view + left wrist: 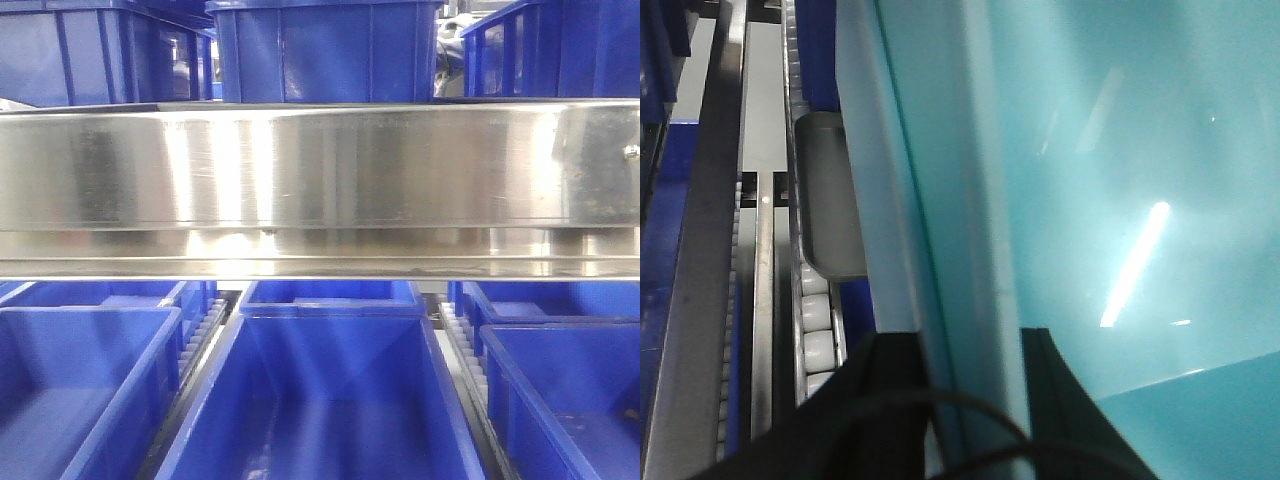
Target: Move two blue bins to right shelf middle
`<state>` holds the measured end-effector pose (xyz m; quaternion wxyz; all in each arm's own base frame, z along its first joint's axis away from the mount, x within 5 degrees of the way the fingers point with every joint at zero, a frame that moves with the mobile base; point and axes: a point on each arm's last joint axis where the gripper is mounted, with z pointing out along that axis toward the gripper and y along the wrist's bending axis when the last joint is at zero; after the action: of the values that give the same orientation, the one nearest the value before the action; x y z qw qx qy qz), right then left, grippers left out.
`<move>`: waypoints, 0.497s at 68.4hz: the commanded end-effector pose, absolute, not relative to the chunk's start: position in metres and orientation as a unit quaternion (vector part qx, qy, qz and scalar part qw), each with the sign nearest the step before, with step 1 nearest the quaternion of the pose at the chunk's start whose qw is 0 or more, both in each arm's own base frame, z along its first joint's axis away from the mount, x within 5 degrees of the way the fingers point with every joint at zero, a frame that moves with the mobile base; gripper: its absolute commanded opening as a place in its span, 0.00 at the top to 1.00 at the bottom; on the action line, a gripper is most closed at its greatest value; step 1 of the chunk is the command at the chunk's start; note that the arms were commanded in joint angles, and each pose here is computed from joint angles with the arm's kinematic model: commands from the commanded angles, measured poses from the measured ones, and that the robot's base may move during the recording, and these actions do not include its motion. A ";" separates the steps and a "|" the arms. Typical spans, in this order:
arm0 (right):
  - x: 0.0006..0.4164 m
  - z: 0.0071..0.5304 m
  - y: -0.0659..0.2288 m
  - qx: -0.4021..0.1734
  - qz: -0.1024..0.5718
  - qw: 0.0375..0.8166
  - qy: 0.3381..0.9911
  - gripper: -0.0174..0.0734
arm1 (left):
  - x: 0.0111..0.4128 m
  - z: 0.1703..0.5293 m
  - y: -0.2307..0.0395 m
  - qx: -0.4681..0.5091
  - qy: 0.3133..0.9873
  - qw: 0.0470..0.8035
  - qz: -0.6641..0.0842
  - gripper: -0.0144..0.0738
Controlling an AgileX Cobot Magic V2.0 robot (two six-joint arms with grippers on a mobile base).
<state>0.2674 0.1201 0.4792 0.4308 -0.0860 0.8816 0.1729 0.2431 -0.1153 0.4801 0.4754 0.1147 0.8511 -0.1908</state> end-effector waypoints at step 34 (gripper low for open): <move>0.263 0.495 0.119 -0.082 0.196 0.475 0.854 0.98 | 0.236 0.498 -0.117 0.113 0.818 0.516 -0.227 0.96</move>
<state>0.2674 0.1201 0.4792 0.4308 -0.0860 0.8816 0.1729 0.2431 -0.1153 0.4801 0.4754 0.1147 0.8511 -0.1908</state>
